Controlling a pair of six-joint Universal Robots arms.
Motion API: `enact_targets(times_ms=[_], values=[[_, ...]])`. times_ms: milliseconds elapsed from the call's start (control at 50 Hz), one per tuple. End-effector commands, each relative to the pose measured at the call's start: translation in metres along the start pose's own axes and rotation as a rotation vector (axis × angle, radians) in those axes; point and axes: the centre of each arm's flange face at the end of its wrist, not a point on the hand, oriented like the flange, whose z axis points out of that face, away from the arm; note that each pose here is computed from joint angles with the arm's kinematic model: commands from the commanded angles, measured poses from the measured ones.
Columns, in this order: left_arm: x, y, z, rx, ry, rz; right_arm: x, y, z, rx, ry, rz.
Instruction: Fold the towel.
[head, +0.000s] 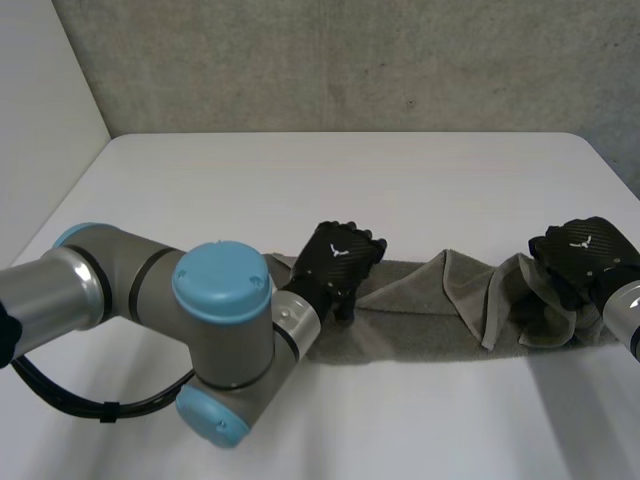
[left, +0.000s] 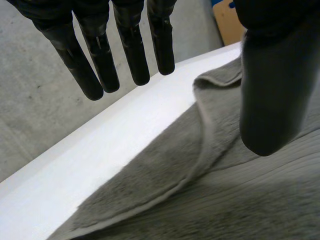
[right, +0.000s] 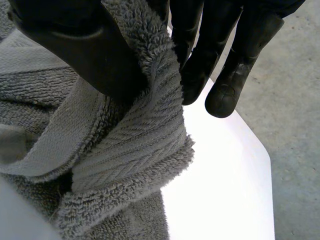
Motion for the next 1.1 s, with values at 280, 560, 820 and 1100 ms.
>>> enact_targets(times_ms=[280,560,820,1100], values=[[-0.026,0.035,0.035,-0.058,-0.053,0.078,-0.01,0.003,-0.001,0.007,-0.05,0.005],[-0.025,0.042,0.042,-0.059,-0.048,0.085,-0.014,0.004,-0.003,0.005,-0.068,0.008],[-0.022,0.048,0.045,-0.063,-0.036,0.094,-0.017,0.008,-0.001,-0.006,-0.079,0.012],[-0.021,0.053,0.047,-0.065,-0.034,0.123,-0.017,0.008,-0.001,-0.006,-0.079,0.012]])
